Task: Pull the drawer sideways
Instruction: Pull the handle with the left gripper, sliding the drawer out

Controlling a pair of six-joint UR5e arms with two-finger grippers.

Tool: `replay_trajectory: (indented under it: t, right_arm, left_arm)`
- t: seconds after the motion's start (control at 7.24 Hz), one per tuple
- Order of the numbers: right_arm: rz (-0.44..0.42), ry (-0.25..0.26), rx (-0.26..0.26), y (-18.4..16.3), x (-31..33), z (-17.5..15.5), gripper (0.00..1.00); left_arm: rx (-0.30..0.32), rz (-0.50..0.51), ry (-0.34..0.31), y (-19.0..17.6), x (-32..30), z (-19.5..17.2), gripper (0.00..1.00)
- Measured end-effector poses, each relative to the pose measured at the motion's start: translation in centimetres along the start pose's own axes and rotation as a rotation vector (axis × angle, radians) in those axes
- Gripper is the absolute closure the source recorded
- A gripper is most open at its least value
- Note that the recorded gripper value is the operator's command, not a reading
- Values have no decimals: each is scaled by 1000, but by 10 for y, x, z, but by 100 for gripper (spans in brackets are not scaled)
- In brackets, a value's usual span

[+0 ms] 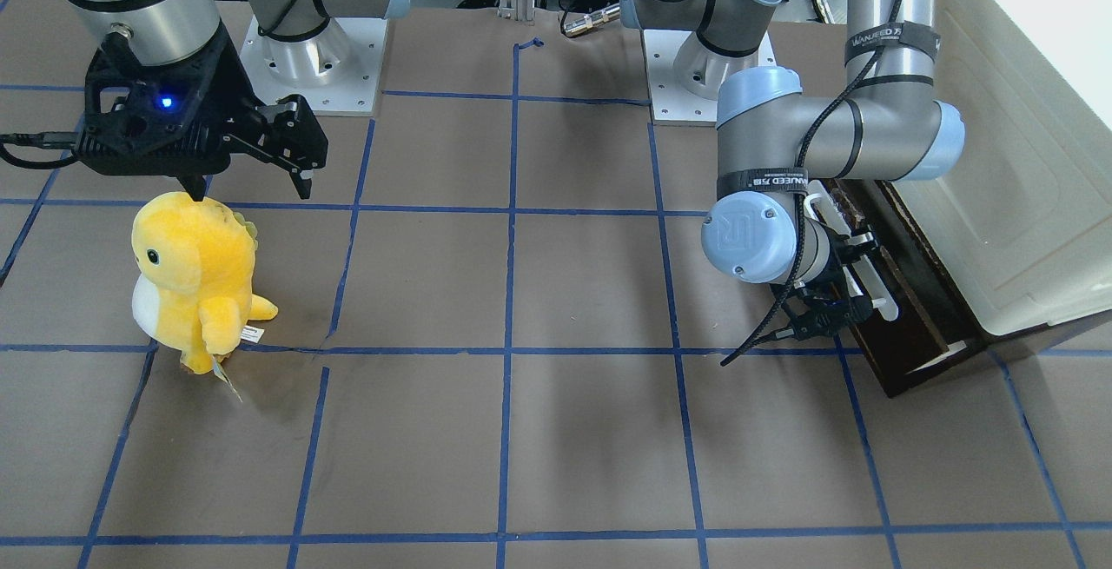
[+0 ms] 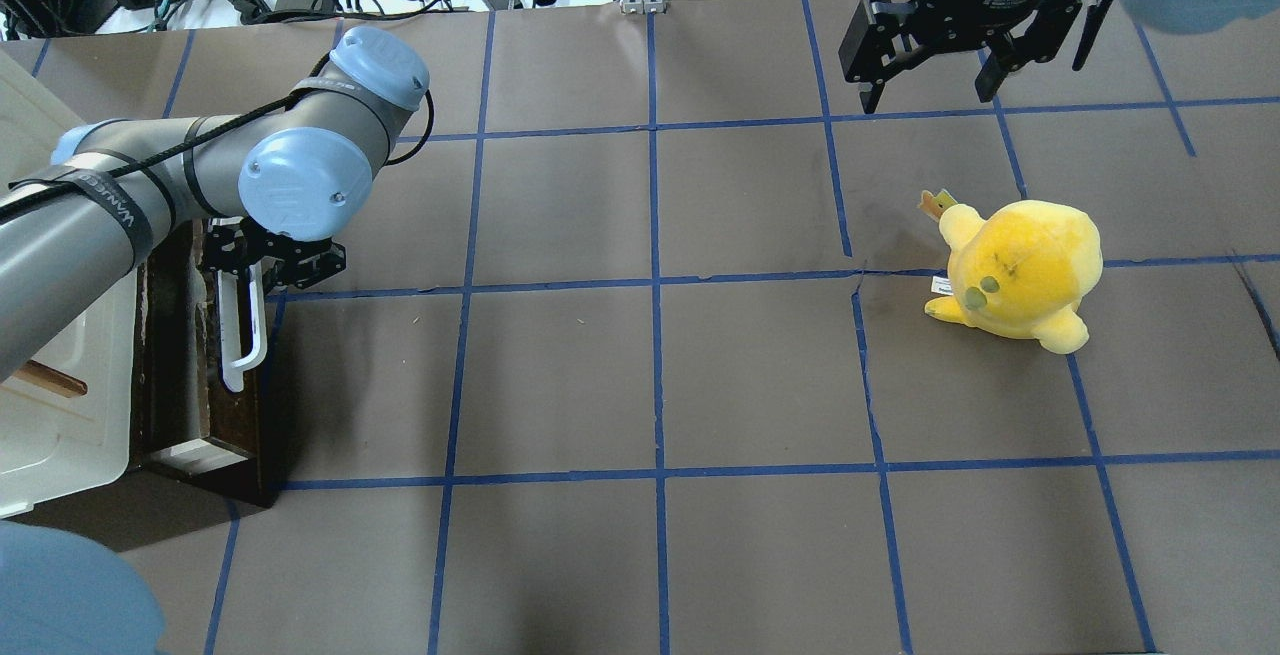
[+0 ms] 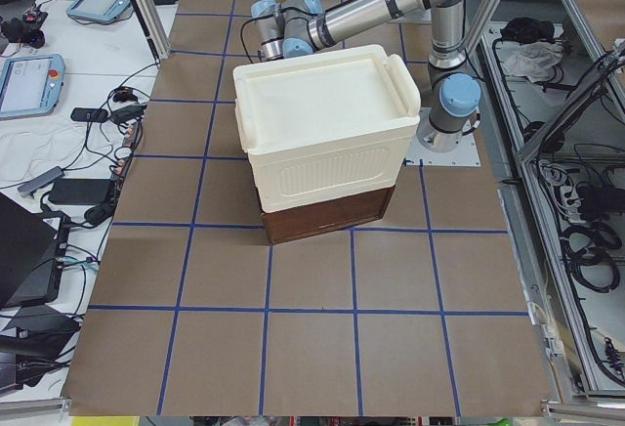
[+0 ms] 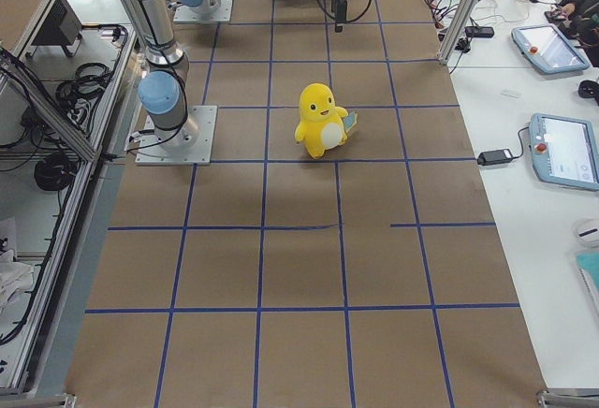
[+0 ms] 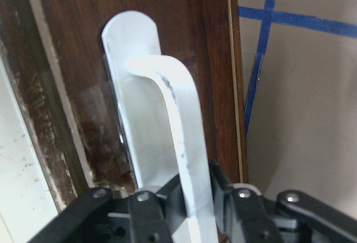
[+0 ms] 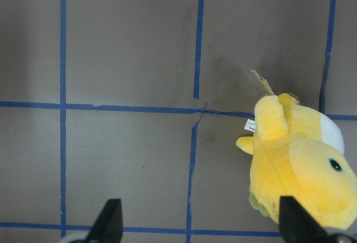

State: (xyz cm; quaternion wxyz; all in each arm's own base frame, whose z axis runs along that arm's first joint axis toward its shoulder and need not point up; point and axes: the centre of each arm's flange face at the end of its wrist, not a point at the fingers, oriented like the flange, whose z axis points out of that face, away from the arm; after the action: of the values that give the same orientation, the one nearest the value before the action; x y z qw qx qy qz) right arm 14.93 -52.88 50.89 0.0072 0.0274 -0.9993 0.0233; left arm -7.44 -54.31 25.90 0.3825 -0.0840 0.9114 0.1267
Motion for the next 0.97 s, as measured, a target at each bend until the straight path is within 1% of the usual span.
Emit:
replay_trajectory:
  t: [0.97]
  right_arm:
    - [0, 1, 0, 0, 0, 0, 0]
  left_arm:
    - [-11, 13, -18, 1, 2, -5, 100]
